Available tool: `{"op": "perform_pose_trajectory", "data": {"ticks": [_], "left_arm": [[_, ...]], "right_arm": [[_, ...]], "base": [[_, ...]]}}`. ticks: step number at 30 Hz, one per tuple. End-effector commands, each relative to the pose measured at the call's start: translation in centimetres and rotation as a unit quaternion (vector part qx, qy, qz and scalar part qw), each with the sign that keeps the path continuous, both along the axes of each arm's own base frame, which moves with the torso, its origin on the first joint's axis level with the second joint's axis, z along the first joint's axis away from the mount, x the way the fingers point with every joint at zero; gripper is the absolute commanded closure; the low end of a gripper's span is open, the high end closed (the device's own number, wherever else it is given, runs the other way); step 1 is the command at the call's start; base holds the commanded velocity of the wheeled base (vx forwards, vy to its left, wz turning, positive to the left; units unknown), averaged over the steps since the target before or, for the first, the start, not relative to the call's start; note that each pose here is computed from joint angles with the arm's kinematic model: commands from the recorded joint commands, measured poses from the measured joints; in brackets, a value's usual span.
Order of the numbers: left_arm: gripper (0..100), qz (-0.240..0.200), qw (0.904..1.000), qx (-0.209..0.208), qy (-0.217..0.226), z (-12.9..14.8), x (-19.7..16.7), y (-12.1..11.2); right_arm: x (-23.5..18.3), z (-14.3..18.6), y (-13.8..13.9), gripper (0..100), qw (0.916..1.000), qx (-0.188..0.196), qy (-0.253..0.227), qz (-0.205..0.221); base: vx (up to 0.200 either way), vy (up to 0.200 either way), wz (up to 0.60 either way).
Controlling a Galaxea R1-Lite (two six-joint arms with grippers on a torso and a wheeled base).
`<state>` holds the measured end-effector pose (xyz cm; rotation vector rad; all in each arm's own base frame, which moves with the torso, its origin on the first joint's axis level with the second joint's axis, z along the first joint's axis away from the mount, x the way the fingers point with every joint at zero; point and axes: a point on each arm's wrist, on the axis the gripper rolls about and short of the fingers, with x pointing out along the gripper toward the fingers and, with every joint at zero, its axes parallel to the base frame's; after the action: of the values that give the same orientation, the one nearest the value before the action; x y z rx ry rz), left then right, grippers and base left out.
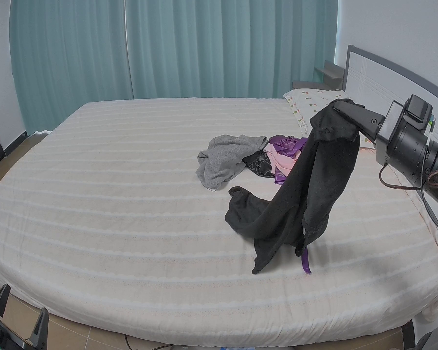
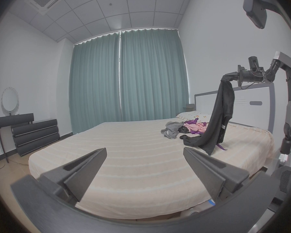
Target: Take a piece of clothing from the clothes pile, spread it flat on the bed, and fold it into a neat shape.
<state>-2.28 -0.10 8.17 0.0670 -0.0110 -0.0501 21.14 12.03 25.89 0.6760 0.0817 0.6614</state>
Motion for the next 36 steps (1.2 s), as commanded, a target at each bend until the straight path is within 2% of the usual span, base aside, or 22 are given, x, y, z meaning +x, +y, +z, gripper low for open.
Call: {"op": "perform_pose_trajectory", "data": {"ticks": [1,2,3,4,5,6,8,9,10,11,13,15,16,18,19,20,23,25,26,29,31,36], "left_arm": [[0,-0.002,1.0,-0.001,-0.008,-0.1,0.0,0.0],[0,-0.001,0.9993,-0.013,-0.035,1.3,-0.3,0.0],[0,-0.003,0.9955,-0.044,-0.083,4.5,-0.9,0.0],[0,-0.013,0.9925,-0.07,-0.099,6.7,-1.1,0.0],[0,-0.021,0.9942,-0.079,-0.07,7.1,-0.3,-0.1],[0,-0.04,0.9972,-0.055,-0.032,6.6,0.6,-0.2],[0,-0.044,0.9973,-0.051,-0.029,6.6,0.6,-0.2],[0,-0.104,0.9932,-0.007,0.053,5.9,2.5,-0.4],[0,-0.104,0.9932,-0.007,0.053,5.9,2.5,-0.4],[0,-0.125,0.9868,-0.014,0.102,6.0,4.1,-0.6],[0,-0.134,0.9777,-0.019,0.161,5.9,6.1,-0.7],[0,-0.144,0.9731,-0.02,0.179,5.8,6.8,-0.7],[0,-0.191,0.9566,-0.029,0.219,5.5,8.3,-1.2],[0,-0.215,0.9427,-0.032,0.253,5.2,9.7,-1.6],[0,-0.215,0.9427,-0.032,0.253,5.2,9.7,-1.6],[0,-0.226,0.9306,-0.032,0.287,4.7,11.2,-2.0],[0,-0.249,0.9131,-0.031,0.321,3.9,13.6,-3.1],[0,-0.249,0.9131,-0.031,0.321,3.9,13.6,-3.1],[0,-0.265,0.8954,-0.058,0.353,2.8,16.2,-4.8],[0,-0.267,0.8844,-0.093,0.371,1.7,18.8,-6.8],[0,-0.263,0.8819,-0.1,0.378,1.0,20.1,-8.0],[0,-0.245,0.8848,-0.094,0.385,-2.0,23.7,-11.7]], "right_arm": [[-0.2,0.0,0.3,100,1.0,0.001,-0.001,0.008],[-0.2,0.0,0.4,100,1.0,0.0,0.001,0.009],[-0.2,0.0,0.5,100,0.9999,-0.001,0.001,0.012],[-0.2,0.0,0.7,100,0.9999,-0.001,0.001,0.015],[-0.1,-0.1,1.0,100,0.9998,-0.001,0.001,0.018],[0.0,-0.1,1.1,100,0.9998,-0.002,0.003,0.019],[0.0,-0.1,1.1,100,0.9998,-0.002,0.002,0.019],[0.1,-0.2,1.3,100,0.9998,-0.004,0.004,0.018],[0.1,-0.2,1.3,100,0.9998,-0.004,0.004,0.018],[0.3,-0.3,1.4,100,0.9998,-0.005,0.005,0.02],[0.7,-0.6,1.7,100,0.9997,-0.008,0.01,0.021],[0.9,-0.6,1.8,100,0.9997,-0.008,0.01,0.021],[1.2,-0.6,2.0,100,0.9997,-0.009,0.012,0.021],[1.5,-0.9,2.1,100,0.9996,-0.011,0.016,0.021],[1.5,-0.9,2.1,100,0.9996,-0.011,0.016,0.021],[1.8,-1.0,2.4,100,0.9996,-0.012,0.018,0.021],[2.2,-1.2,2.6,100,0.9995,-0.014,0.022,0.018],[2.2,-1.2,2.6,100,0.9995,-0.014,0.022,0.018],[2.5,-1.5,2.8,100,0.9994,-0.015,0.025,0.018],[2.8,-1.2,2.9,100,0.9996,-0.013,0.02,0.017],[2.9,-1.1,3.0,100,0.9996,-0.011,0.02,0.017],[3.0,-0.9,3.0,100,0.9997,-0.01,0.018,0.015]], "base": [[0.0,0.0,0.0],[0.0,0.0,0.0],[0.0,0.0,0.0],[0.0,0.0,0.0],[0.0,0.0,0.0],[0.0,0.0,0.0],[0.0,0.0,0.0],[0.0,0.0,0.0],[0.0,0.0,0.0],[0.0,0.0,0.0],[0.0,0.0,0.0],[0.0,0.0,0.0],[0.0,0.0,0.0],[0.0,0.0,0.0],[0.0,0.0,0.0],[0.0,0.0,0.0],[0.0,0.0,0.0],[0.0,0.0,0.0],[0.0,0.0,0.0],[0.0,0.0,0.0],[0.0,0.0,0.0],[0.0,0.0,0.0]]}}
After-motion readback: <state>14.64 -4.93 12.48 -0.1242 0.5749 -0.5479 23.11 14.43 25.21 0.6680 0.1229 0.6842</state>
